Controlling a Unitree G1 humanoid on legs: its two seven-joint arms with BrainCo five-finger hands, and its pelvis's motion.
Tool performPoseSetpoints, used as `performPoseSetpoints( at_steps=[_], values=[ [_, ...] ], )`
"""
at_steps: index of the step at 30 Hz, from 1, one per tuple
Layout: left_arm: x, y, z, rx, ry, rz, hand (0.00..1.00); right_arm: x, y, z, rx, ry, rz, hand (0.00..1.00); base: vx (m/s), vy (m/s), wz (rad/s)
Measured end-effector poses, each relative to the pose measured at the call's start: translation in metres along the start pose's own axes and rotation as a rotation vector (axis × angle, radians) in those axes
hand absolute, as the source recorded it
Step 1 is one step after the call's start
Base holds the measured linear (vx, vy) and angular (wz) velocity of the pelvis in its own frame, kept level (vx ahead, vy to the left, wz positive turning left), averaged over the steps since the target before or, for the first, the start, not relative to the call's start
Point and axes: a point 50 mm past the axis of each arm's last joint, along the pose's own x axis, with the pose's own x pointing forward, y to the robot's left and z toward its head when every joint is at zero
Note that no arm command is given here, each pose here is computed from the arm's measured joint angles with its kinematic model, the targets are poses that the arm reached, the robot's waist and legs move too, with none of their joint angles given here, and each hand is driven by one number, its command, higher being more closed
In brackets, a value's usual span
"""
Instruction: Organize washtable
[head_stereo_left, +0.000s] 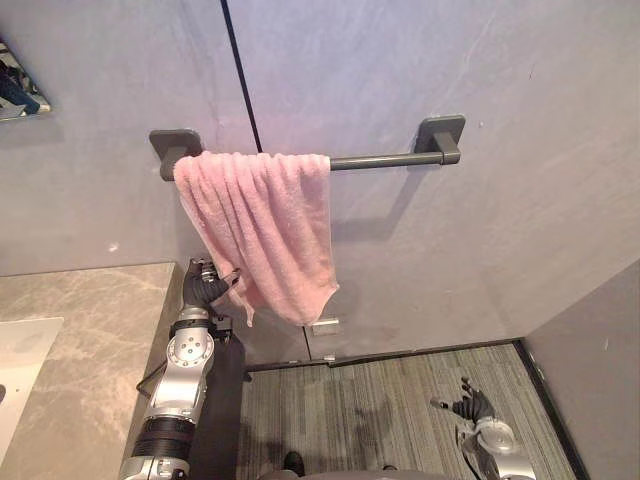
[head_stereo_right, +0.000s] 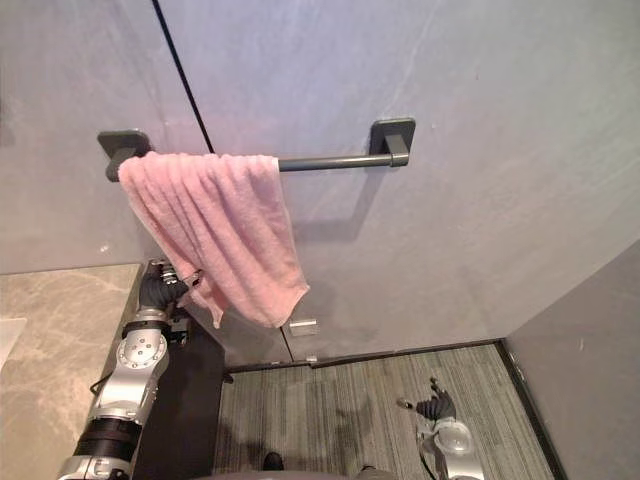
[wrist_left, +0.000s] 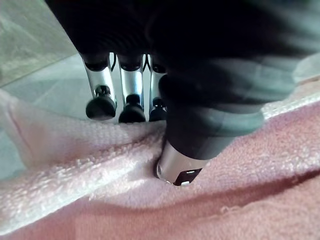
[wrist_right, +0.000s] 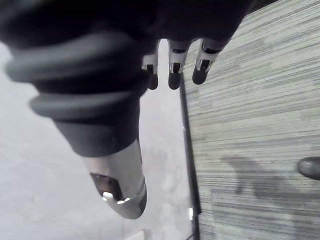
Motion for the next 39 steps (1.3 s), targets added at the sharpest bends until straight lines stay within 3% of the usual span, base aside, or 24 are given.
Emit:
performPoseSetpoints(
  at_steps=[18,39],
  values=[
    [-0.004,-0.014,0.015,-0.036,-0.078,-0.041,1.00,-0.029,0.042,0.174,-0.020,-0.735,0.257,0.00,-0.04,-0.002,0.00],
    [-0.008,-0.029,0.019,-0.139,-0.081,-0.082,1.00,-0.034,0.072,0.226,-0.096,-0.853,0.387,0.00,-0.01,-0.011,0.05]
  ],
)
